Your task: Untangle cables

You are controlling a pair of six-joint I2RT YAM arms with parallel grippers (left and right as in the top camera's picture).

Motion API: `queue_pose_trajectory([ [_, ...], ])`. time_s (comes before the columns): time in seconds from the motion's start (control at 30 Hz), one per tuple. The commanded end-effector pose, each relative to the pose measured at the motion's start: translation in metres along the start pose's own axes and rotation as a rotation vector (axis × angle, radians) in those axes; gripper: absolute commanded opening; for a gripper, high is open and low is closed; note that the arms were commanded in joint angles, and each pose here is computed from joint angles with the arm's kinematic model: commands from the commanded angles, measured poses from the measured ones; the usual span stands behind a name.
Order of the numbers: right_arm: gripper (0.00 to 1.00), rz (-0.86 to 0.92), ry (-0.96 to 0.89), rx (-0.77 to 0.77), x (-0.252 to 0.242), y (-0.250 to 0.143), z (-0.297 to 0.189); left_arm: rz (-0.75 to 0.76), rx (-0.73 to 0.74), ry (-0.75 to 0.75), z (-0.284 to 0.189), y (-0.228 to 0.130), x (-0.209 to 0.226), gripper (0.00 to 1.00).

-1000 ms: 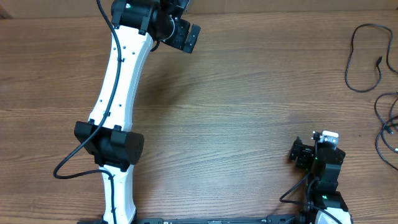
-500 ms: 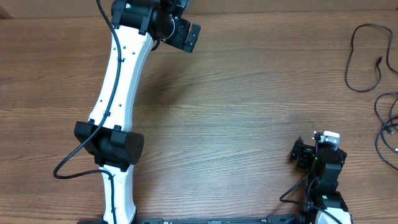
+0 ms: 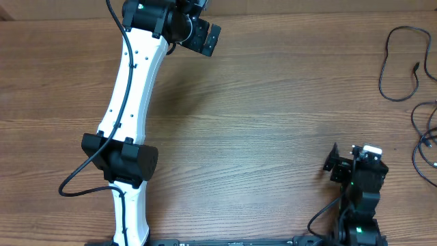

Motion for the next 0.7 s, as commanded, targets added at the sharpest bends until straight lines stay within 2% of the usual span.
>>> queue_pose_trajectory([
  [0.0,1.0,0.027,0.02,-0.108,0.002,0.015,-0.008,0.011,-0.014,-0.007,-0.003,0.002,0.0,1.0],
  [0.3,1.0,0.08,0.109,-0.346,0.011,0.051,-0.034,0.01,-0.009,-0.008,-0.003,0.001,0.0,1.0],
  [0.43,1.0,0.088,0.153,-0.395,0.017,0.058,-0.042,0.011,-0.009,-0.007,-0.003,0.001,0.0,1.0],
  [0.67,1.0,0.08,0.187,-0.388,0.023,0.056,-0.043,0.011,-0.009,-0.007,-0.003,0.001,0.0,1.0],
])
Point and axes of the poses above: each gripper's point midway between its finger pads, its own z axis out along the fingers, its own x axis along the line the jaws close on, y = z × x, the point moved 6 cm from there along -z, back along the fingers, and after that the axes turned 10 degrees about z, right-handed, at the moved point
